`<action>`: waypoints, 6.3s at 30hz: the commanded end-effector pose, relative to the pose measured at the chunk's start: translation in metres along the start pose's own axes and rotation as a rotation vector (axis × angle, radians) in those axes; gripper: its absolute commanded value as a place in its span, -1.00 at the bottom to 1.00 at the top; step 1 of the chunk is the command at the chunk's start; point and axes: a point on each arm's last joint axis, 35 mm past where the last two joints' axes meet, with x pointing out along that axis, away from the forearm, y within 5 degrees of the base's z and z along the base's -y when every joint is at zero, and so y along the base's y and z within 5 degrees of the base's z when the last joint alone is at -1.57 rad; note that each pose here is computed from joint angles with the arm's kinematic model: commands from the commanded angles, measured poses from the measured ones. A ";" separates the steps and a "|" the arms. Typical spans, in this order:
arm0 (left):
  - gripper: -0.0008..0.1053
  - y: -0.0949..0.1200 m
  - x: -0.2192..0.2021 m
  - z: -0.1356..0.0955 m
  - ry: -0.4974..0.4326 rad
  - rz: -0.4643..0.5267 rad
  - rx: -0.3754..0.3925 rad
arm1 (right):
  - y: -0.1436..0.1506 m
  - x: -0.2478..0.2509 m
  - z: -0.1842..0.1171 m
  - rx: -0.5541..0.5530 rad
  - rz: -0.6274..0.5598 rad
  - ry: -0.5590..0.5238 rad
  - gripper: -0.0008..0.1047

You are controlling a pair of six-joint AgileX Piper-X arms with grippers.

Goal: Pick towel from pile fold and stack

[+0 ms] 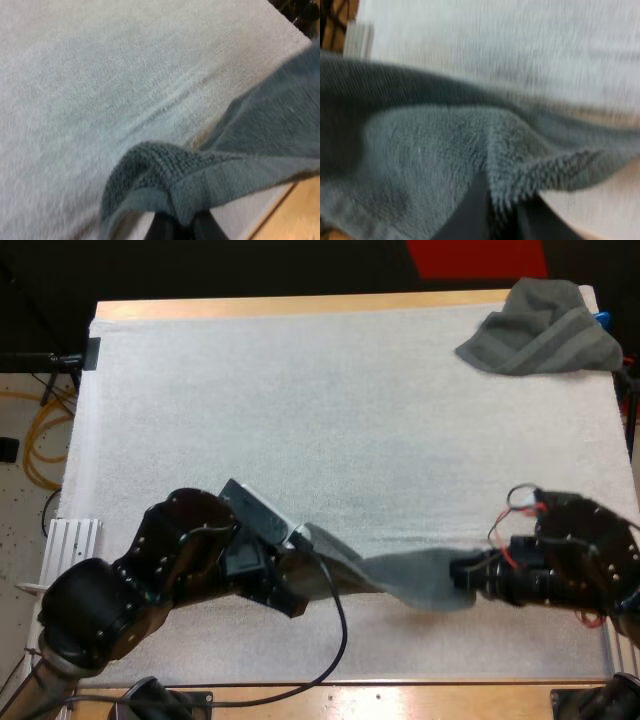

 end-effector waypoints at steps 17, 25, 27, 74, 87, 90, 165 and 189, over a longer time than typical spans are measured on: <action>-0.98 0.074 0.121 0.035 -0.113 0.210 0.004 | -0.078 0.113 0.048 0.180 -0.142 -0.052 -0.99; -0.98 0.140 0.186 0.058 -0.105 0.086 -0.089 | -0.146 0.169 0.069 0.289 -0.087 -0.085 -0.99; -0.98 0.154 0.203 0.057 -0.092 0.090 -0.108 | -0.161 0.180 0.069 0.312 -0.084 -0.081 -0.99; 0.40 0.062 -0.001 -0.014 -0.107 0.143 -0.059 | -0.073 -0.019 0.017 -0.037 -0.398 -0.057 0.36; 0.40 0.086 0.039 -0.075 0.027 0.144 -0.218 | -0.115 0.048 -0.056 0.077 -0.400 0.184 0.36; 0.40 0.089 0.046 -0.080 0.044 0.117 -0.227 | -0.127 0.068 -0.069 0.123 -0.370 0.155 0.36; 0.39 0.167 0.231 -0.073 0.532 -0.195 -0.549 | -0.171 0.165 -0.089 0.375 -0.056 0.228 -0.99; -0.98 0.154 0.223 -0.076 0.572 -0.229 -0.453 | -0.157 0.143 -0.079 0.298 -0.008 0.136 -0.99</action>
